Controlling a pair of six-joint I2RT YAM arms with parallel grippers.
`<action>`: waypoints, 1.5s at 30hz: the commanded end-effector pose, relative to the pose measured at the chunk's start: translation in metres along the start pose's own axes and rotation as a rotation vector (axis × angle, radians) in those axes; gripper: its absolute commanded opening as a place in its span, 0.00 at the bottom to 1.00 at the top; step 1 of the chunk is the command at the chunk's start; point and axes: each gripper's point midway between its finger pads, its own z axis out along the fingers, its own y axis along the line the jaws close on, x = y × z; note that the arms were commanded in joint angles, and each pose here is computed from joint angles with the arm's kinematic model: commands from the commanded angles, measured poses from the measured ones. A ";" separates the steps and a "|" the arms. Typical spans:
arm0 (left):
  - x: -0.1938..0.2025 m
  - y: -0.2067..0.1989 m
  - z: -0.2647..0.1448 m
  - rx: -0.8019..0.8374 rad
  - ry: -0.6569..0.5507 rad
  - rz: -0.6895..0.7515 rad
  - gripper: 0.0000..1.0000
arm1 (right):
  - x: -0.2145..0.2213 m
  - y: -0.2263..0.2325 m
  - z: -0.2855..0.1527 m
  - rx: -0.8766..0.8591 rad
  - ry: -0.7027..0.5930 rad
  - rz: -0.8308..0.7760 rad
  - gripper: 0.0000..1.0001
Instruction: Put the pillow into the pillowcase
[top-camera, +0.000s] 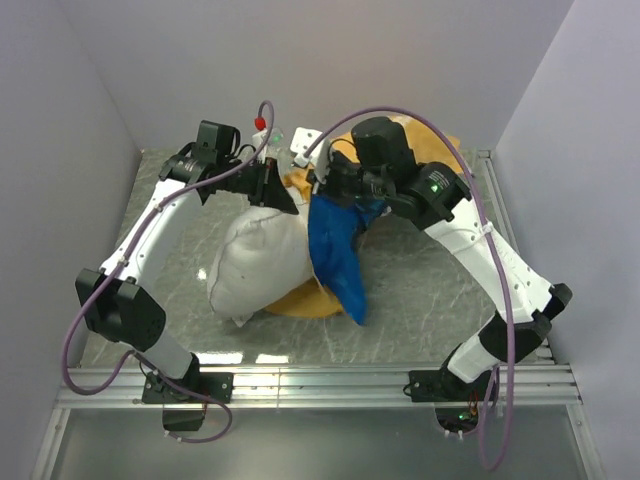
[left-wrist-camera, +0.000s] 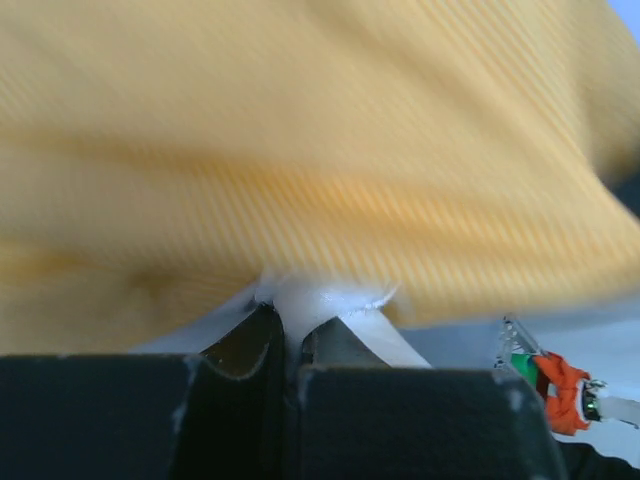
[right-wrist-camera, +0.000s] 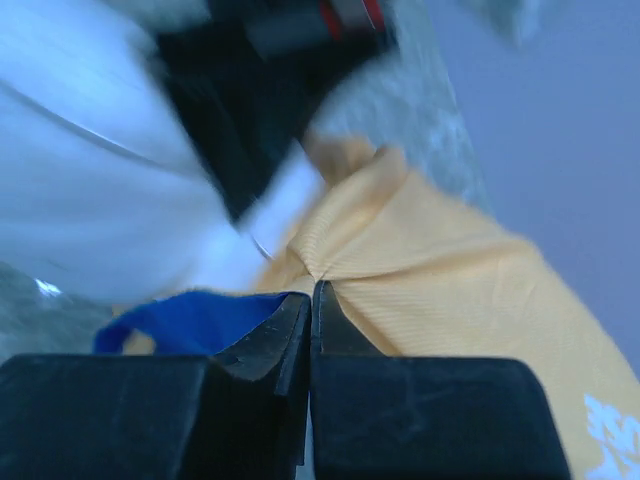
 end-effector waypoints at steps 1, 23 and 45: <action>-0.039 -0.041 -0.005 0.141 -0.127 0.139 0.01 | -0.103 0.057 -0.038 -0.208 -0.306 0.010 0.00; 0.004 -0.008 -0.008 0.002 -0.034 0.210 0.00 | 0.088 -0.050 -0.123 0.261 0.153 0.143 0.52; 0.012 -0.008 -0.012 -0.071 -0.024 0.373 0.01 | 0.187 -0.079 -0.097 0.032 0.217 0.990 0.49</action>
